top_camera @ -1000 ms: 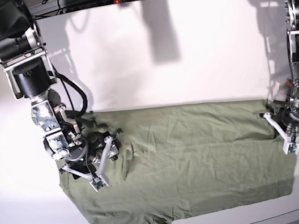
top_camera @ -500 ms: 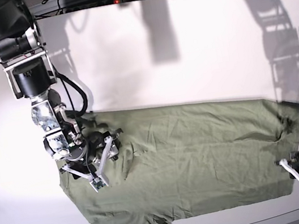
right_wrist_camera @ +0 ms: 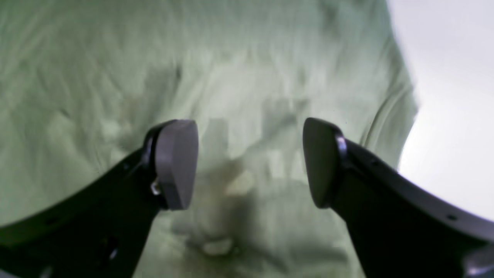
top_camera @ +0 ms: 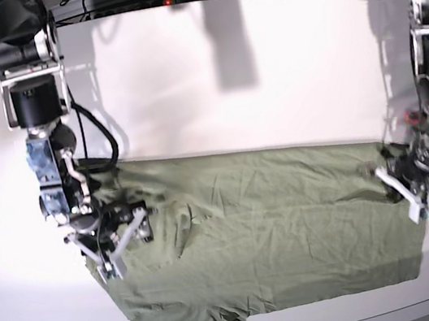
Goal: Fold the T-shirt properly
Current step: 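Drag the gripped shirt back across the table with both grippers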
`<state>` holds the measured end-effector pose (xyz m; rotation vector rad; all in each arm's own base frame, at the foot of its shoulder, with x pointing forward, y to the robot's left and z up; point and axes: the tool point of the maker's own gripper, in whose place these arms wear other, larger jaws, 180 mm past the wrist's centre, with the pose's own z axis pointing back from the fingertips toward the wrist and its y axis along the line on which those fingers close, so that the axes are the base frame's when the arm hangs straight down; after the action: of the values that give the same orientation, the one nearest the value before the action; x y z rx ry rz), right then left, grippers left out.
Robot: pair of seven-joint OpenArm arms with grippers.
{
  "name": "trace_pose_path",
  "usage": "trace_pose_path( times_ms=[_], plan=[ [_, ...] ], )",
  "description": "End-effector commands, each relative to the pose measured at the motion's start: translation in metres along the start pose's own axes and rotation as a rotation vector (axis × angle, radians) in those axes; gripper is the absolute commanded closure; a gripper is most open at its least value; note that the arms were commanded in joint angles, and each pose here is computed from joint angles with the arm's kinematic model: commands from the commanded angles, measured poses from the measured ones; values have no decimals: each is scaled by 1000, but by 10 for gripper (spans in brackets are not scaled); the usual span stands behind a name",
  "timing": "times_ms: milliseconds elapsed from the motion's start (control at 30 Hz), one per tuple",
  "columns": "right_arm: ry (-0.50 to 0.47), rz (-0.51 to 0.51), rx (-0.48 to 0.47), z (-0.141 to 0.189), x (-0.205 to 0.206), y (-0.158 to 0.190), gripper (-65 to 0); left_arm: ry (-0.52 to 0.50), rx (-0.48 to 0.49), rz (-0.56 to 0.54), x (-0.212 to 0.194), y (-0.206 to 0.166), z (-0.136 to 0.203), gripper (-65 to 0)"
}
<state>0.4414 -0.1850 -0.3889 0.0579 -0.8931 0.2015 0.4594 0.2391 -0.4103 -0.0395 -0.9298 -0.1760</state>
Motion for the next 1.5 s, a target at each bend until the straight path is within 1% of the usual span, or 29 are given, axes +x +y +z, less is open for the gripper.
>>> trace_pose_path(
  times_ms=[0,100,167,267,433,500,700,800,967,1033,1167,1233,1367,1467],
  plan=[
    [-56,9,-16,3,18,-7,-415,-56,16,-17,23,9,2,-52],
    [-11,37,-27,4,-13,-5,-415,-2,10,-15,-1,5,3,-52],
    [16,32,-21,6,-31,-2,-415,21,8,-13,-11,4,4,-52],
    [52,28,-15,8,-53,1,-415,99,4,-10,-33,1,6,-52],
    [93,25,-5,12,-76,6,-415,202,-2,-5,-74,-3,13,-52],
    [107,32,18,13,-84,11,-415,238,-8,-5,-93,-6,18,-52],
    [156,45,48,21,-109,15,-415,311,-59,-39,-136,-32,40,-52],
    [179,66,41,31,-120,10,-415,343,-89,-66,-146,-47,52,-52],
    [204,128,30,58,-137,3,-415,392,-123,-90,-165,-64,69,-52],
    [214,147,30,68,-145,1,-415,415,-133,-90,-178,-69,77,-52],
    [250,175,32,84,-164,-1,-415,492,-147,-89,-213,-75,96,-52],
    [266,183,34,90,-173,-1,-415,524,-143,-70,-231,-75,108,-52],
    [289,189,45,99,-186,4,-415,577,-104,-8,-264,-64,135,-52],
    [307,189,53,105,-196,7,-415,573,-91,46,-274,-62,156,-52]
  ],
)
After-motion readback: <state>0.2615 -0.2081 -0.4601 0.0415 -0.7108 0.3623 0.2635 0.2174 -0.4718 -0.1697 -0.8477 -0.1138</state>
